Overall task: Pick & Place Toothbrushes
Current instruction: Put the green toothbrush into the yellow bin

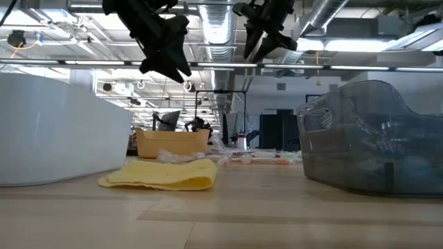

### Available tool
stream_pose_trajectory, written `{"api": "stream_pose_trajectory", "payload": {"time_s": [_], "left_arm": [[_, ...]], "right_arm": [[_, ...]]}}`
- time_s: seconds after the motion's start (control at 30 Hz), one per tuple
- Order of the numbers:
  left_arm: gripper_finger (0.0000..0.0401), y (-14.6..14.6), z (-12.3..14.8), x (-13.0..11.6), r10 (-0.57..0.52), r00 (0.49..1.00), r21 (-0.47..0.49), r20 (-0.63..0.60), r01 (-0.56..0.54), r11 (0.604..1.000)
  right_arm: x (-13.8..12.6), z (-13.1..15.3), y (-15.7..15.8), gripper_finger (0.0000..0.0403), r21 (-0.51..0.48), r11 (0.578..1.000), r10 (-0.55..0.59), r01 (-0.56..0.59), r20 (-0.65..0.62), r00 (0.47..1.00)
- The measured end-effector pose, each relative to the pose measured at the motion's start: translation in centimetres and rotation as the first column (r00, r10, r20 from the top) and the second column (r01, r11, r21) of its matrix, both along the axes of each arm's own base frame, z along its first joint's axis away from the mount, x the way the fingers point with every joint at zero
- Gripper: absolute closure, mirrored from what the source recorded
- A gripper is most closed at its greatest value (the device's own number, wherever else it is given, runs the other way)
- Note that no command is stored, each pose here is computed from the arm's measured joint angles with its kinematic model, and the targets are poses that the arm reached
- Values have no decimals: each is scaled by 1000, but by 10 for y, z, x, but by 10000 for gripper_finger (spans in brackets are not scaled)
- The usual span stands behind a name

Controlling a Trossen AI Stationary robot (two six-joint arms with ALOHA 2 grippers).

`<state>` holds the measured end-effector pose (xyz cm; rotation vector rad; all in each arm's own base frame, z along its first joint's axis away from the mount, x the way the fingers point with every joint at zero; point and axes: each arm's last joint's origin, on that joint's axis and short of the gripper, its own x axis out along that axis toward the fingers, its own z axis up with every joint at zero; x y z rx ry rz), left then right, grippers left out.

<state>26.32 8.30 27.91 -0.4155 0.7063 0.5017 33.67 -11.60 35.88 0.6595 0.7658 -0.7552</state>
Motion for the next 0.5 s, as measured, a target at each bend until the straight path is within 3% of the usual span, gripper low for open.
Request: {"api": "stream_pose_trajectory", "payload": {"time_s": [0.23, 0.5], "left_arm": [[238, -3, -13, -3, 29, 999, -45, -28, -30, 999], [238, -4, -16, -3, 15, 999, -59, -34, -17, 998]], "right_arm": [[-16, -1, -36, 285, 104, 989, -105, 101, 29, 994], [-46, -12, -72, 285, 140, 974, -161, 178, -128, 979]]}}
